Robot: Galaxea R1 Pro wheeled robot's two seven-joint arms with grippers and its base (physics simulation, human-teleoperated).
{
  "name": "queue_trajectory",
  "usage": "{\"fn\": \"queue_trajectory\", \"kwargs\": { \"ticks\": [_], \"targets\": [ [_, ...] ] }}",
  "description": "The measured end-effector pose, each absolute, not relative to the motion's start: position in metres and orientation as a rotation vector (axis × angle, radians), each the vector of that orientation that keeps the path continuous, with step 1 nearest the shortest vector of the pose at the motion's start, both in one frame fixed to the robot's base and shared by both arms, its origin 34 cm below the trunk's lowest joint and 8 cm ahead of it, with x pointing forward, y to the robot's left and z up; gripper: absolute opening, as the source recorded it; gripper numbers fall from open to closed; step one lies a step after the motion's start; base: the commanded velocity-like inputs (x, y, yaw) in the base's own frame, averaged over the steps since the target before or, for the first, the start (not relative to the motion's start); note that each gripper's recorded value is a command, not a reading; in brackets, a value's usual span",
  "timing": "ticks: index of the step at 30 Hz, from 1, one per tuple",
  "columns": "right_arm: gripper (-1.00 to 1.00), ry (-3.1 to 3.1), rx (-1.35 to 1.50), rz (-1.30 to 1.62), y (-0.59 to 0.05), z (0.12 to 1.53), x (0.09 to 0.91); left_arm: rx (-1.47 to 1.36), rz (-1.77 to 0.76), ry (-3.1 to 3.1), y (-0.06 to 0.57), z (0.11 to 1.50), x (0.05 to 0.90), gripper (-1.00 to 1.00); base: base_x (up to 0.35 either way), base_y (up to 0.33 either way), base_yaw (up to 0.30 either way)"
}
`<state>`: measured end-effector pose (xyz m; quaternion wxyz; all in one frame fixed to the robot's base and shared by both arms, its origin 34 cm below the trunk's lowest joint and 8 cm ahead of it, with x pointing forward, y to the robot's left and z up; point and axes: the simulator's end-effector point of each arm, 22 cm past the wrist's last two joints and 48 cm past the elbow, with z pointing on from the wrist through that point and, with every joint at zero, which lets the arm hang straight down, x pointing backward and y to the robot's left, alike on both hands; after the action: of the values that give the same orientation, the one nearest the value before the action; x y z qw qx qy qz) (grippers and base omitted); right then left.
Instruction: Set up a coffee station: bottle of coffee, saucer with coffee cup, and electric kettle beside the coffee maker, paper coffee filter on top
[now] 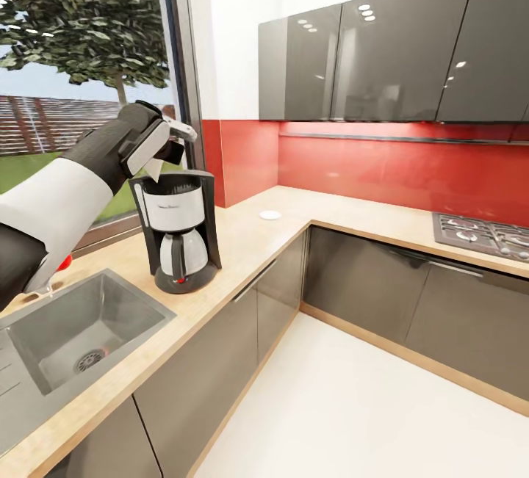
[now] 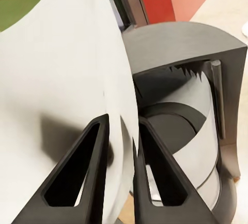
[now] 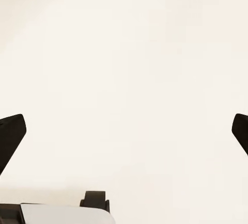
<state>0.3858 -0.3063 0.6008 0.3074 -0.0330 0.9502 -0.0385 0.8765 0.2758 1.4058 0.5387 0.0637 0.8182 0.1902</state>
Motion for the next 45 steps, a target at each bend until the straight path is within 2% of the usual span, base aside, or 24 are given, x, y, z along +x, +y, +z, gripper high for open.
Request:
{"fn": "queue_trajectory", "kwargs": {
  "ticks": [45],
  "targets": [
    [1.00, 2.513, -0.087, -0.102, -0.306, 0.586, 0.388, 0.151, 0.448, 1.945, 0.275, 1.391, 0.878, -1.00, 0.015, 0.000, 0.000]
  ]
}}
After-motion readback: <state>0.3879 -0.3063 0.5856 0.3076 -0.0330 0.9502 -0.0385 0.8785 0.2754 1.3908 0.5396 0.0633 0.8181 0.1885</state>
